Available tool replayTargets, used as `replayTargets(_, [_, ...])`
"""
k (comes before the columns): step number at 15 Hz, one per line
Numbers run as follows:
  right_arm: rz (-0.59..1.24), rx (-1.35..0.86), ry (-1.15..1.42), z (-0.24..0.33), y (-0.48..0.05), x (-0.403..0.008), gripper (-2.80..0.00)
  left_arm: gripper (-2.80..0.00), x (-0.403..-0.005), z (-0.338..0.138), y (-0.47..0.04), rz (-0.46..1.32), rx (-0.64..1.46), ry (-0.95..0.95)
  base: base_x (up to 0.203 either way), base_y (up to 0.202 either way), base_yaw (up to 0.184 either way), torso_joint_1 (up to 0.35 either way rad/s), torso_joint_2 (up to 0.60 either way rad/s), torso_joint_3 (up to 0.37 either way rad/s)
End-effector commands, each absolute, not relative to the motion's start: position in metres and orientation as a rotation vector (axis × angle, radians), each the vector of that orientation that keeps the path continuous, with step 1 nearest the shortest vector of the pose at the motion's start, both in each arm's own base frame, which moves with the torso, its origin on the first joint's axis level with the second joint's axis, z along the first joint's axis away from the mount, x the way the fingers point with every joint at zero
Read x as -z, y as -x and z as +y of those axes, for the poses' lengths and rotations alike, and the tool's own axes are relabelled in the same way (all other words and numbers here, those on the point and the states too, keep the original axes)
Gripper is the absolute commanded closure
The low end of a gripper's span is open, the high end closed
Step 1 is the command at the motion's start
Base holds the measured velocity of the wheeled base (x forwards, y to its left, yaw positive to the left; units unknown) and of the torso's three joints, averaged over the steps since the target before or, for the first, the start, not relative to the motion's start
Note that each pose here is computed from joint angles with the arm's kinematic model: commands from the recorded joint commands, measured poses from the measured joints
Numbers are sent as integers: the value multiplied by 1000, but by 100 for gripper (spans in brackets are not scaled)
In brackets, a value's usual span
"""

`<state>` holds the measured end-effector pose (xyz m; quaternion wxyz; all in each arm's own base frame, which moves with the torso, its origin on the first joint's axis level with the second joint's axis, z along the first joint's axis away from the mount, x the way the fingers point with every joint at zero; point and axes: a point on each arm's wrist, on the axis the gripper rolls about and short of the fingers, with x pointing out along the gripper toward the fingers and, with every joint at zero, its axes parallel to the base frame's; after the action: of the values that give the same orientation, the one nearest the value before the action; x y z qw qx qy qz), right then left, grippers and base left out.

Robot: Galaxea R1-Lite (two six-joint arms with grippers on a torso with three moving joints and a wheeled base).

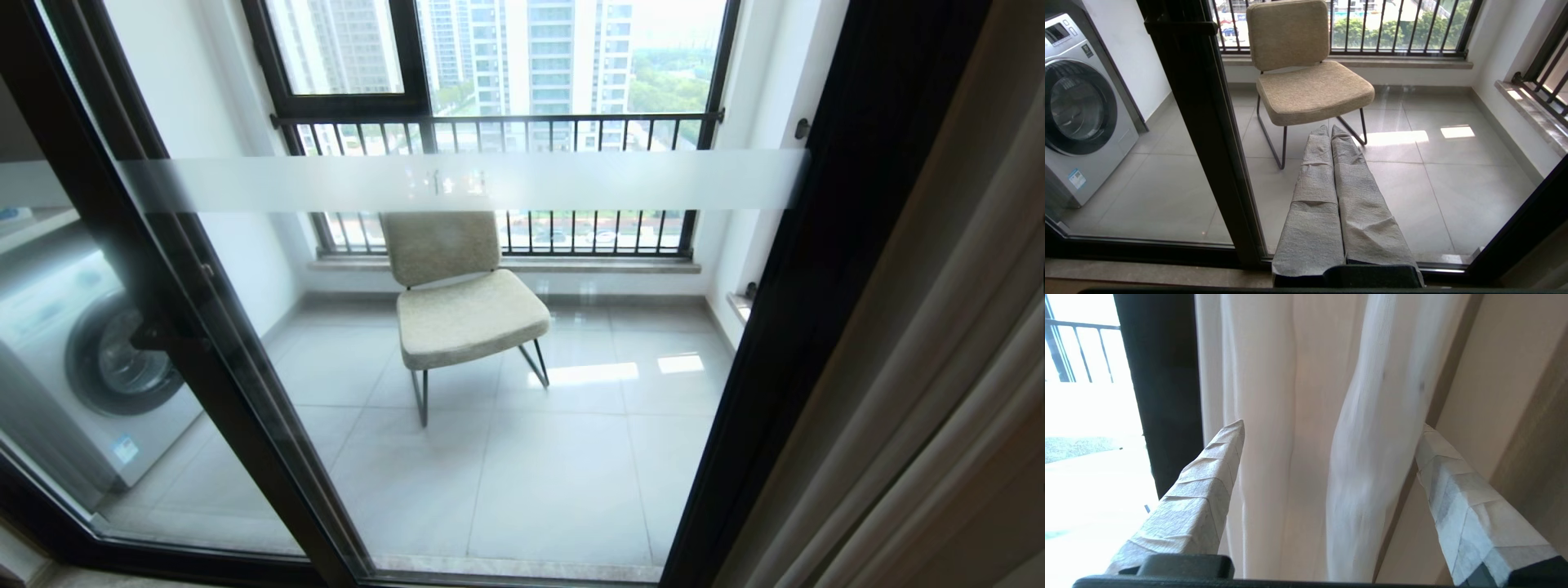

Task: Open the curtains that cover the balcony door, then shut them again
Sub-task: Pull the inner curtains open on both sides

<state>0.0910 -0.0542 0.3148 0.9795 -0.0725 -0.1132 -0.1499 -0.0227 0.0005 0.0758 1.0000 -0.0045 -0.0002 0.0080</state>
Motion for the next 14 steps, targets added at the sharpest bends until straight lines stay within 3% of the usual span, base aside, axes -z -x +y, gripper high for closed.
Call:
replayTargets(1, [-279, 300, 173, -32, -58, -301, -280, 0, -76, 1, 23, -2, -17, 9, 0, 0, 0, 0, 0, 0])
replayTargets(10, [-261, 207, 246, 17, 19, -218, -280, 0, -76, 1, 23, -2, -17, 9, 0, 0, 0, 0, 0, 0])
replayTargets(14, [-233, 146, 236, 12, 22, -206, -280, 0, -76, 1, 23, -2, -17, 9, 0, 0, 0, 0, 0, 0])
